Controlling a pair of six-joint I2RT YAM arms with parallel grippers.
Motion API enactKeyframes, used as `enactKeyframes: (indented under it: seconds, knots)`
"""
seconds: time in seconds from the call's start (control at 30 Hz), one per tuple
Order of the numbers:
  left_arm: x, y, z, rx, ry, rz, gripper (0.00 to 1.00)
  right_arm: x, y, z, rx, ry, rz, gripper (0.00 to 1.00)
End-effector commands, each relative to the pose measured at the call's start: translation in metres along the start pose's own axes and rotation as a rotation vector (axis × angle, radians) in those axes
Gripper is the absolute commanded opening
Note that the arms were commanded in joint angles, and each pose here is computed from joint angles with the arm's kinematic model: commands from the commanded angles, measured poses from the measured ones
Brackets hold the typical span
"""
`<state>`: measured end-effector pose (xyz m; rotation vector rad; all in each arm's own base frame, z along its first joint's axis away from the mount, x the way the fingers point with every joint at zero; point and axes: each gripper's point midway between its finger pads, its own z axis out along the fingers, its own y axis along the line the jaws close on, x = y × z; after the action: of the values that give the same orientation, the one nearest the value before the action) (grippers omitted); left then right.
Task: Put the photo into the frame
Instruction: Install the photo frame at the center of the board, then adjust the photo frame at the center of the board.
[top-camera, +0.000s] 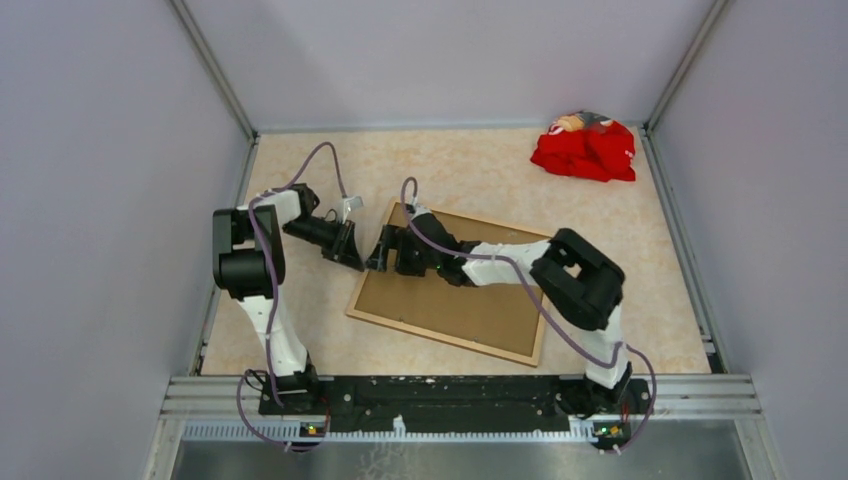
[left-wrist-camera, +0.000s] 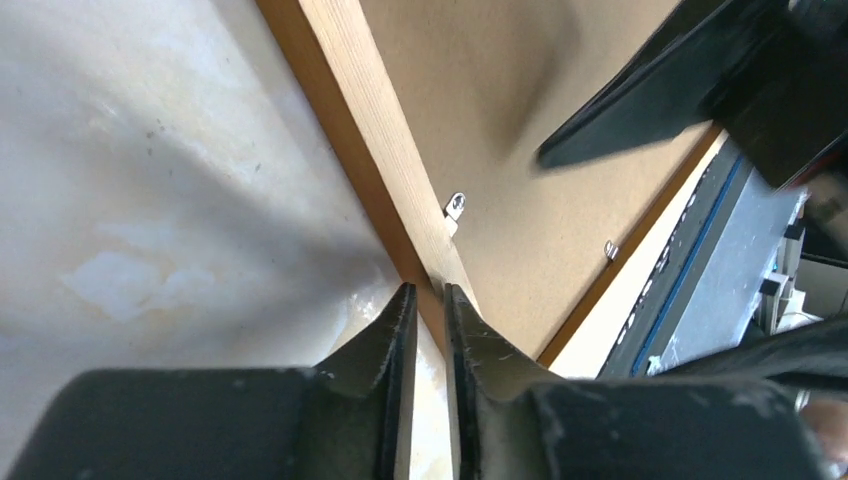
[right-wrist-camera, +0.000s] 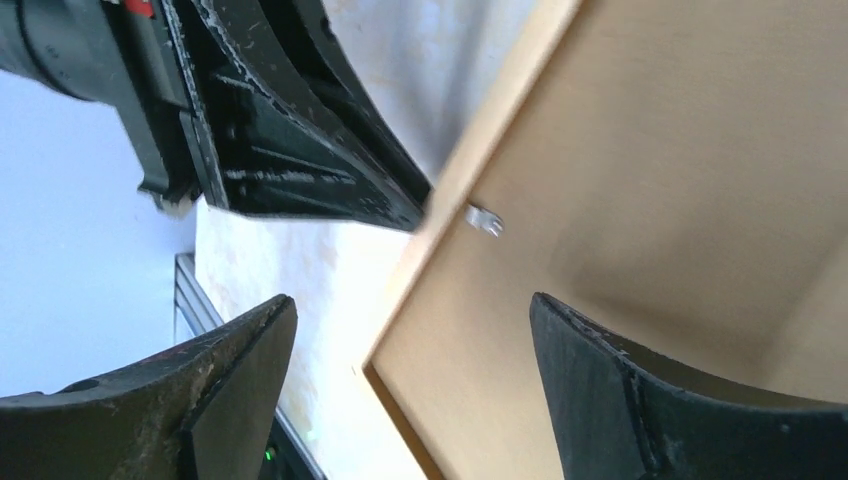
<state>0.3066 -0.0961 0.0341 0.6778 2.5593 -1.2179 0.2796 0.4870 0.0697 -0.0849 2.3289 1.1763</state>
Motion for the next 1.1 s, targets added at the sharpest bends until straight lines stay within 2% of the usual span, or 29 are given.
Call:
enactKeyframes:
  seconds: [0.0, 0.07, 0.23, 0.33, 0.5, 0.6, 0.73, 0.87, 1.07]
  knots:
    - [-0.007, -0.006, -0.024, -0.041, 0.003, 0.094, 0.26, -0.069, 0.010, -0.077, 0.007, -0.135, -0.047, 0.92]
    - [-0.007, -0.004, -0.029, -0.071, 0.017, 0.122, 0.31, -0.087, -0.013, -0.112, 0.077, -0.185, -0.047, 0.98]
    - [0.004, 0.003, -0.033, -0.154, 0.056, 0.191, 0.34, -0.119, -0.099, -0.213, 0.378, -0.342, 0.014, 0.99]
    - [0.020, 0.006, -0.025, -0.188, 0.102, 0.212, 0.33, -0.118, -0.170, -0.270, 0.581, -0.401, 0.105, 0.99]
    - [0.035, 0.006, -0.015, -0.223, 0.148, 0.255, 0.32, -0.110, -0.234, -0.320, 0.664, -0.512, 0.273, 0.99]
    - [0.040, 0.004, -0.012, -0.237, 0.169, 0.274, 0.31, -0.105, -0.251, -0.317, 0.650, -0.524, 0.327, 0.99]
    - [0.051, -0.005, -0.002, -0.243, 0.216, 0.327, 0.30, -0.104, -0.251, -0.284, 0.555, -0.441, 0.353, 0.97]
    - [0.065, -0.017, 0.013, -0.236, 0.281, 0.382, 0.30, -0.124, -0.237, -0.250, 0.429, -0.399, 0.331, 0.86]
    - [0.078, -0.054, 0.050, -0.155, 0.385, 0.482, 0.32, -0.158, -0.209, -0.182, 0.408, -0.278, 0.195, 0.90]
